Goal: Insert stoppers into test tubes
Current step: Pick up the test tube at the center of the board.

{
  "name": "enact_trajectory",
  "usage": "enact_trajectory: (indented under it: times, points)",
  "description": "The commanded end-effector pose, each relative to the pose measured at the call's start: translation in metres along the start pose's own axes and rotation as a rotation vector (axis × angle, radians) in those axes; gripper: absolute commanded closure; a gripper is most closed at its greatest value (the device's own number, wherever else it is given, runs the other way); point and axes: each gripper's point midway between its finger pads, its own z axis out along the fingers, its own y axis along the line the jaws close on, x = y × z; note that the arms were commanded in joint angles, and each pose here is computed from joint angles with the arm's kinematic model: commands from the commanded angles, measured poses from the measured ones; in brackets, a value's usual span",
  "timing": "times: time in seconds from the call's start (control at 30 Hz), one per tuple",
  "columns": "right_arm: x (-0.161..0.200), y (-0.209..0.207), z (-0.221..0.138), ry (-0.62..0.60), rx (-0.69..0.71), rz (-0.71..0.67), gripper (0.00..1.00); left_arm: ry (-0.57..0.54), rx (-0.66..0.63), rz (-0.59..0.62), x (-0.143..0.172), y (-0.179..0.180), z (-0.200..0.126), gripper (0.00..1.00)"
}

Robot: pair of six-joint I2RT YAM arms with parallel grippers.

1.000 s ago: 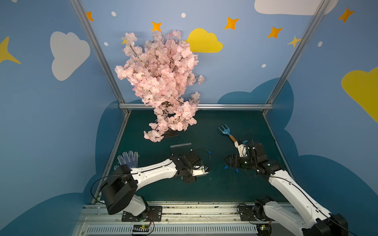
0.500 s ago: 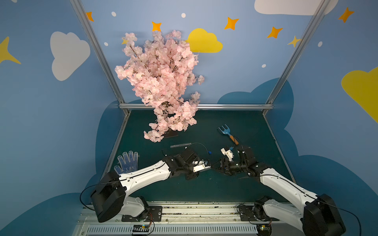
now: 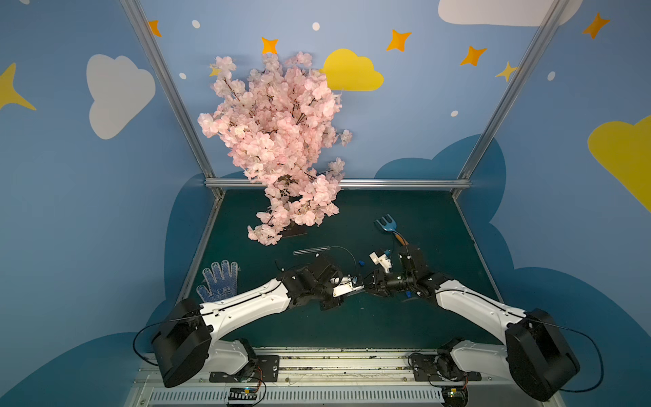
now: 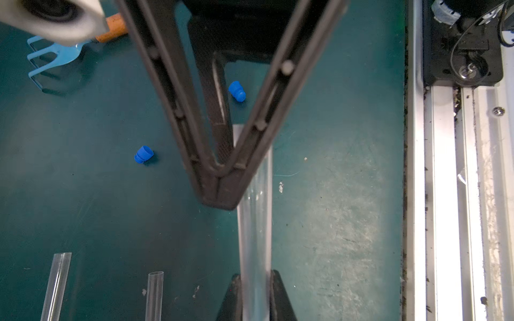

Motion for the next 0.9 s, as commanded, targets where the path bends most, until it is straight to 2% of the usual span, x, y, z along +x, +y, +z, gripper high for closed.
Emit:
enact_trajectory:
  times: [0.0, 0.17, 0.3, 0.33, 0.43, 0.53, 0.67, 0.87]
  points:
    - [-0.004, 0.017, 0.002, 0.015, -0.044, -0.041, 0.69, -0.012, 0.004, 0.014, -0.002, 0.000, 0.000, 0.89]
    - [-0.001, 0.015, 0.005, 0.038, -0.044, -0.033, 0.87, -0.005, -0.003, 0.008, -0.002, 0.002, 0.001, 0.89]
    - [0.000, 0.017, 0.005, 0.040, -0.050, -0.033, 0.92, -0.003, -0.008, 0.004, -0.002, 0.003, 0.001, 0.85]
    - [0.000, 0.017, 0.005, 0.040, -0.052, -0.033, 0.92, -0.002, -0.011, 0.001, -0.001, 0.003, 0.001, 0.83]
    - [0.000, 0.019, 0.004, 0.037, -0.059, -0.035, 0.93, -0.015, -0.035, -0.008, 0.000, 0.007, 0.002, 0.66]
    - [-0.001, 0.021, 0.004, 0.036, -0.069, -0.031, 0.93, -0.043, -0.034, -0.022, 0.000, 0.006, 0.003, 0.59]
    - [-0.002, 0.025, 0.005, 0.039, -0.085, -0.028, 0.94, -0.057, -0.023, -0.041, 0.002, 0.004, 0.007, 0.59]
    - [-0.003, 0.025, 0.005, 0.036, -0.081, -0.026, 0.94, -0.067, -0.045, -0.039, 0.003, 0.007, 0.005, 0.67]
